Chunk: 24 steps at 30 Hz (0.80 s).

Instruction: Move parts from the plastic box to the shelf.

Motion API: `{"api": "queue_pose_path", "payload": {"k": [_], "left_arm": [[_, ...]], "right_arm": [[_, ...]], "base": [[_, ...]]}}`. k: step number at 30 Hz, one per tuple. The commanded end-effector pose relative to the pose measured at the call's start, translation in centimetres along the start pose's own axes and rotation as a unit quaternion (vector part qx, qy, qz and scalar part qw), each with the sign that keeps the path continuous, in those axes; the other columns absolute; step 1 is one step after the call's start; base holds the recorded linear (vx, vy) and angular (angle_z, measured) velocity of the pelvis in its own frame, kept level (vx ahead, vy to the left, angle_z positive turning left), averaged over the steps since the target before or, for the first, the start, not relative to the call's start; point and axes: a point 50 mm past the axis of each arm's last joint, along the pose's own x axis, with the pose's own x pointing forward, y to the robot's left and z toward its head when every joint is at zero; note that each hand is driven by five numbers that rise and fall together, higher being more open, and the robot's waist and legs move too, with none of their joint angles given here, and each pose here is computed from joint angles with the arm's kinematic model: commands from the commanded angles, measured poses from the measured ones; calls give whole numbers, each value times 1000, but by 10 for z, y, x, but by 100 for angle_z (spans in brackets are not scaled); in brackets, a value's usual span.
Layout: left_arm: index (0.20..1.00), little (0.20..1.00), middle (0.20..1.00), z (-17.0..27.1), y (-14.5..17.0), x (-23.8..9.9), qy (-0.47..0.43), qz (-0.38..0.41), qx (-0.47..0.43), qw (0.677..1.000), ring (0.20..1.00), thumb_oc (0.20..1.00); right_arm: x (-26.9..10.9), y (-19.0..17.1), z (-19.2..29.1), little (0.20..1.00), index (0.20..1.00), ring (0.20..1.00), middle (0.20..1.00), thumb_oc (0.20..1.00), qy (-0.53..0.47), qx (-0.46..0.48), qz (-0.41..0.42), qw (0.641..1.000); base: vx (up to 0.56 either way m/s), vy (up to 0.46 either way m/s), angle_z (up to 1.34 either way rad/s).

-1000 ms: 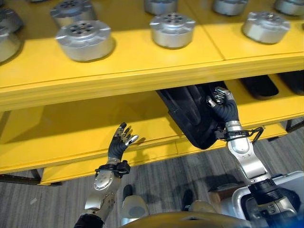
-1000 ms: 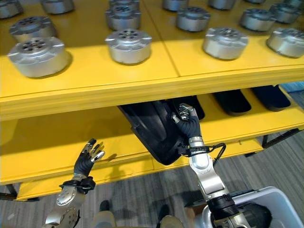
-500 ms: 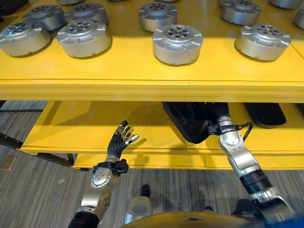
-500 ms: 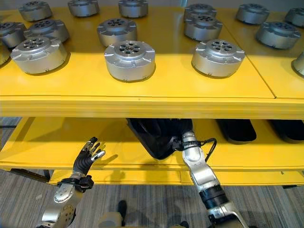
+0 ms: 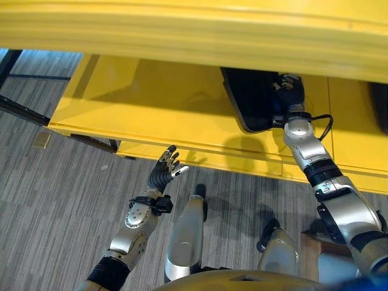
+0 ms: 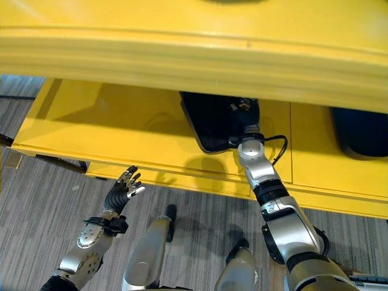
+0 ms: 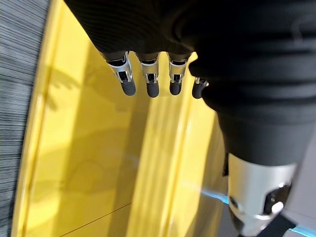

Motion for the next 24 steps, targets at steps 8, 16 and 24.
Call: {"api": "queue_pose_path", "payload": {"k": [8, 16, 24], "left_arm": [[1000, 1000, 1000, 17, -26, 13, -43, -51, -5, 998, 1000, 1000], [1000, 1000, 1000, 25, -32, 21, -58, -50, -8, 997, 1000, 1000], [1000, 1000, 1000, 30, -32, 24, -67, -55, -2, 996, 1000, 1000]], "right_arm": [[46, -34, 78, 200, 200, 200, 200, 200, -55, 75, -130, 987], [55, -60, 90, 200, 200, 200, 200, 200, -45, 98, -195, 975], [60, -74, 104, 200, 200, 200, 200, 200, -45, 92, -211, 972]], "base": [[-28, -12, -1], [11, -1, 5], [9, -3, 2]]}}
